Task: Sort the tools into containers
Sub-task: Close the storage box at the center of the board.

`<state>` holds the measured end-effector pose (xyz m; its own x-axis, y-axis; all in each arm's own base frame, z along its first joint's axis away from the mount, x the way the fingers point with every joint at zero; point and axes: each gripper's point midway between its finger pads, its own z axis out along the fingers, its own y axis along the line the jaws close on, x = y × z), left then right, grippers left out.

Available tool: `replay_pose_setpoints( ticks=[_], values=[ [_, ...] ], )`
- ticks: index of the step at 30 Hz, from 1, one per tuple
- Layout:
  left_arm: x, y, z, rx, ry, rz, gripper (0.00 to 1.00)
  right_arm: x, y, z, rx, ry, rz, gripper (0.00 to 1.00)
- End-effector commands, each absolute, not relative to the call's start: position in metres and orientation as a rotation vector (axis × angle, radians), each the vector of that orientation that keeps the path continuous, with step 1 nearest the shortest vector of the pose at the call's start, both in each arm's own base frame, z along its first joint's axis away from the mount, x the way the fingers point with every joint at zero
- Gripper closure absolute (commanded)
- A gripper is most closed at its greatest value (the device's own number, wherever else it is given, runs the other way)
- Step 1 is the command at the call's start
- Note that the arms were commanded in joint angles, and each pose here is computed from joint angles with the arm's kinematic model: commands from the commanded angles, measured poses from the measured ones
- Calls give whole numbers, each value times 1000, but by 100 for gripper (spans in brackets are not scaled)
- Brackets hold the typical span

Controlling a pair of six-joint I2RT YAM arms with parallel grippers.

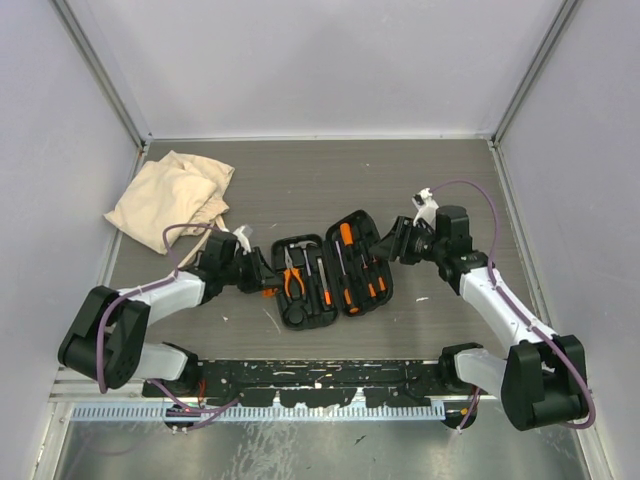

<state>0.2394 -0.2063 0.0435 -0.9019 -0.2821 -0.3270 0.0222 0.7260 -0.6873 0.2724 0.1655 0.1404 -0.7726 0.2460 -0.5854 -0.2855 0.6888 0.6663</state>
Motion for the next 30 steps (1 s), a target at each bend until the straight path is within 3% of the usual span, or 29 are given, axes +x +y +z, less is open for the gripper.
replay_pose_setpoints(
  ticks=[1,5,16,30],
  values=[
    [247,-251,123,25,2232,-1339,75,236,199,151,-166,2282,1229,49],
    [246,-249,120,20,2239,-1331,70,233,208,154,-206,2301,1202,49],
    [246,-242,129,6,2213,-1296,31,225,230,160,-282,2342,1094,50],
    [241,-200,166,-29,2112,-1046,23,220,265,167,-357,2340,1135,50]
  ],
)
